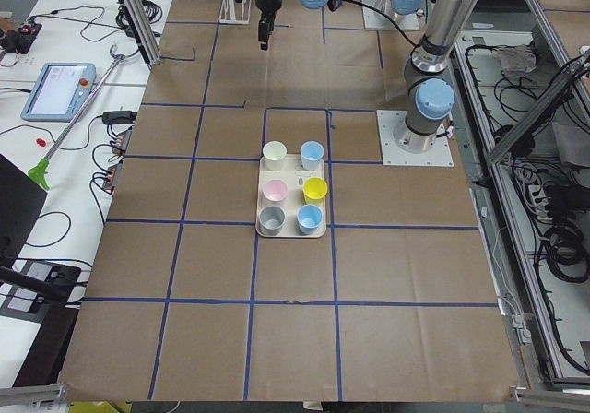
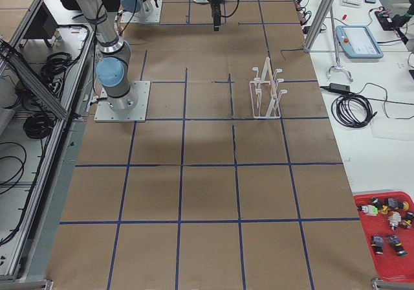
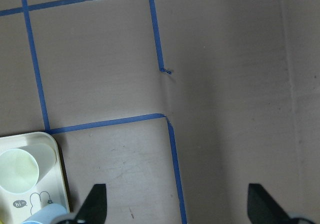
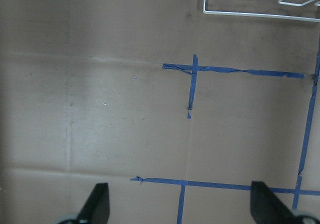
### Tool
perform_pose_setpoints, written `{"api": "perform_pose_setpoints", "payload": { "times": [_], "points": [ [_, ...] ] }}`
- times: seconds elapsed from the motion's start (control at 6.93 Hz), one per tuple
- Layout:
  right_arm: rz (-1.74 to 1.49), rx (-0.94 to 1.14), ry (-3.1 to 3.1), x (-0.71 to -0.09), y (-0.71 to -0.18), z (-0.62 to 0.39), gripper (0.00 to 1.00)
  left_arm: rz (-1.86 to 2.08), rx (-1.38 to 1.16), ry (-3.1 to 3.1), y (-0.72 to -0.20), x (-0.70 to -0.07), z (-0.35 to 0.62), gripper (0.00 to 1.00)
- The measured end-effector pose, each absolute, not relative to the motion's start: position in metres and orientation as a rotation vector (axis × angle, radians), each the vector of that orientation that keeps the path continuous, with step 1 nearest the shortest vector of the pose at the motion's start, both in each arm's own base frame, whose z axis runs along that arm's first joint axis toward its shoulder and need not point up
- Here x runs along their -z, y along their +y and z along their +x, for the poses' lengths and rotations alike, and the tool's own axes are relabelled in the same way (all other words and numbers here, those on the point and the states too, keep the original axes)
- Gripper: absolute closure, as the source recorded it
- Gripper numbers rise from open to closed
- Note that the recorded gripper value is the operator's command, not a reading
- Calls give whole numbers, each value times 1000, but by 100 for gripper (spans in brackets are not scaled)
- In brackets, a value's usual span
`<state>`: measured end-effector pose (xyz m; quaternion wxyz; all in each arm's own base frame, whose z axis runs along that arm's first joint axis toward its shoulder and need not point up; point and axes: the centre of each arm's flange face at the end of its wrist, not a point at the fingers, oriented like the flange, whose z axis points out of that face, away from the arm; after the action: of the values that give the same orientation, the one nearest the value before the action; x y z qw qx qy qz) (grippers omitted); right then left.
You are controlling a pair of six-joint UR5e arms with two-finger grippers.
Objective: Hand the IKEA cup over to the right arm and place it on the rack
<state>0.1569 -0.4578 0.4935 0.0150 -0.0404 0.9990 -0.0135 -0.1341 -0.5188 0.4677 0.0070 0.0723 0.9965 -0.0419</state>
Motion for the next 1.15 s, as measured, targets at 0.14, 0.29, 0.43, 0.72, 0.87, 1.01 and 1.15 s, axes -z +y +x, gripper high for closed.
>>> {"api": "perform_pose_setpoints", "payload": {
  "times": [0.14,0.29,0.43,0.72,0.87,1.01,1.15],
  "points": [
    [-123,36,3114,-492,-458,157,0,224,131,3117,-519,-468,-134,0],
    [-116,28,3122,-487,-459,156,0,224,132,3117,-519,-468,-134,0],
    [-112,20,3124,-484,-460,156,0,226,132,3117,-519,-468,-134,0],
    [-110,18,3124,-484,-460,156,0,229,132,3117,-520,-467,-134,0],
    [-110,21,3123,-484,-460,156,0,231,130,3118,-521,-466,-134,0],
    [-110,25,3122,-486,-460,157,0,233,127,3118,-522,-465,-134,0],
    [-110,27,3122,-486,-460,157,0,240,123,3120,-523,-463,-135,0]
  ]
}}
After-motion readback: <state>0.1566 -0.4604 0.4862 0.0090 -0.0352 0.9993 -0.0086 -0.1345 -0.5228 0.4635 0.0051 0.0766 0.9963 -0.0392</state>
